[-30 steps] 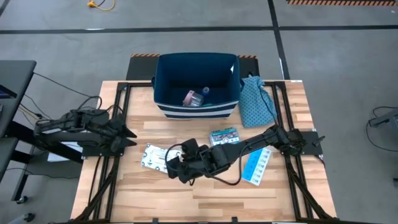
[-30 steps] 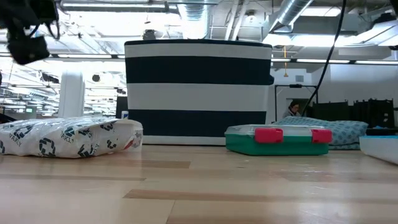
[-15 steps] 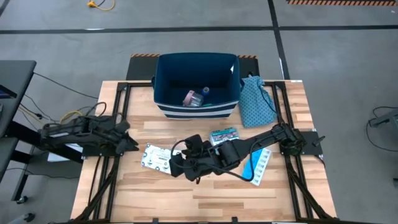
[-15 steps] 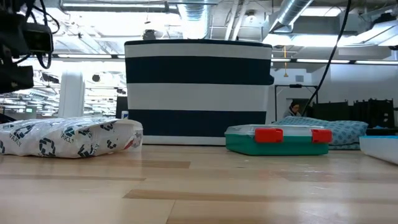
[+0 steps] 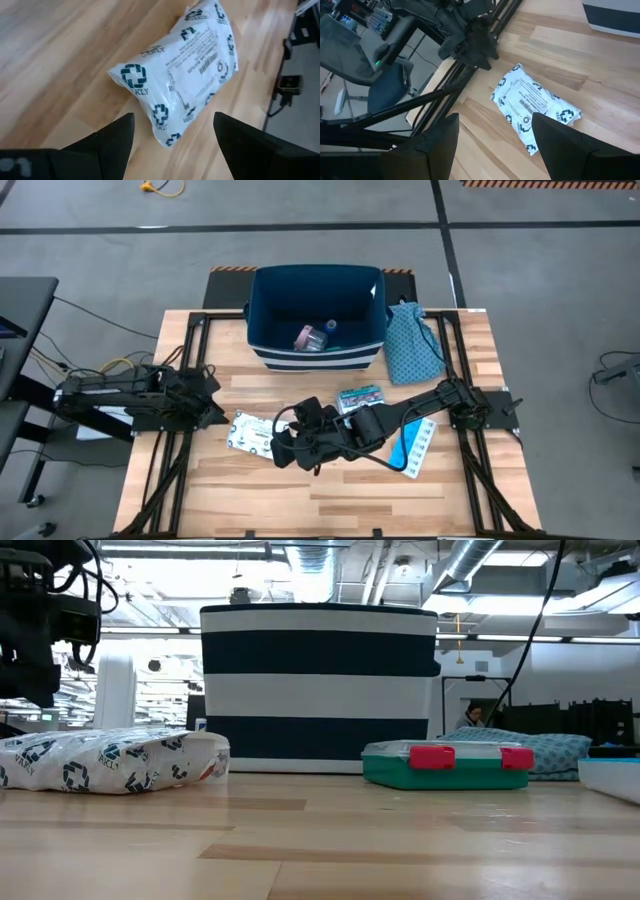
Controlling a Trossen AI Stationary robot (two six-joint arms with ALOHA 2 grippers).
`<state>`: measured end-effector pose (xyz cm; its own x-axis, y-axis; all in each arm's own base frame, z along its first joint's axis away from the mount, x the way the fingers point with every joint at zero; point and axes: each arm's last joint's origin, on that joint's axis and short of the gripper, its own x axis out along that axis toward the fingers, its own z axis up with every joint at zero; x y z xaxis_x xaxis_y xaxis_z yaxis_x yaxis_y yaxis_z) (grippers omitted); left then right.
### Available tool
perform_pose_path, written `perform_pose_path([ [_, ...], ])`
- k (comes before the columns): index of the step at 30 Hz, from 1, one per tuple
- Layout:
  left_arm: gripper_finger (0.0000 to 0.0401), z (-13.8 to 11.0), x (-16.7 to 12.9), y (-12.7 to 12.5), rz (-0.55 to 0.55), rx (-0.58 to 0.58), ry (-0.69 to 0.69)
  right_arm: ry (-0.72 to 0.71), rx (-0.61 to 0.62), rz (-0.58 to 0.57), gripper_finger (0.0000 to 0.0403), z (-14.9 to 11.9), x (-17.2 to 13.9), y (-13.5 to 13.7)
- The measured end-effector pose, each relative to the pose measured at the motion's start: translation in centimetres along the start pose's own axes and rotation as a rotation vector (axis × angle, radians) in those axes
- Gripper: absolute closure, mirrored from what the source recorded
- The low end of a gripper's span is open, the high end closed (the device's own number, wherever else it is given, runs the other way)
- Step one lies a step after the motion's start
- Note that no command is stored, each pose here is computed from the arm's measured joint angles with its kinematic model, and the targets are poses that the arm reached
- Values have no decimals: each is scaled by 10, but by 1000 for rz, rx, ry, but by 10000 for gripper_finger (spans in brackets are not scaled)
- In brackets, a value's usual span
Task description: Pick & place medical supplies in basket/bin
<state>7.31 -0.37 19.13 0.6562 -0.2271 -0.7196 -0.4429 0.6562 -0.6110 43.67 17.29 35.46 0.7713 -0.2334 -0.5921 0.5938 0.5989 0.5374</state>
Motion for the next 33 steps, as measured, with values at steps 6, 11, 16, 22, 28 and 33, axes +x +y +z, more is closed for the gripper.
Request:
perform_pose_path([
  [6, 140, 3, 5, 0, 34, -25, 20, 0, -35, 0, 159, 0, 0, 0],
  [11, 140, 6, 11, -1, 65, -41, 49, -4, -78, -5, 159, 3, 2, -1],
  [16, 140, 12, 18, -5, 61, -40, 48, 1, -132, -3, 159, 10, 3, -4],
  [22, 140, 15, 27, -5, 96, -27, 103, 95, -301, -33, 159, 15, 2, -13],
  [28, 140, 17, 31, -6, 107, -21, 125, 339, -469, -185, 173, 7, 4, -39],
  [33, 140, 18, 32, -6, 101, -18, 120, 437, -599, -187, 219, -11, 34, -44],
])
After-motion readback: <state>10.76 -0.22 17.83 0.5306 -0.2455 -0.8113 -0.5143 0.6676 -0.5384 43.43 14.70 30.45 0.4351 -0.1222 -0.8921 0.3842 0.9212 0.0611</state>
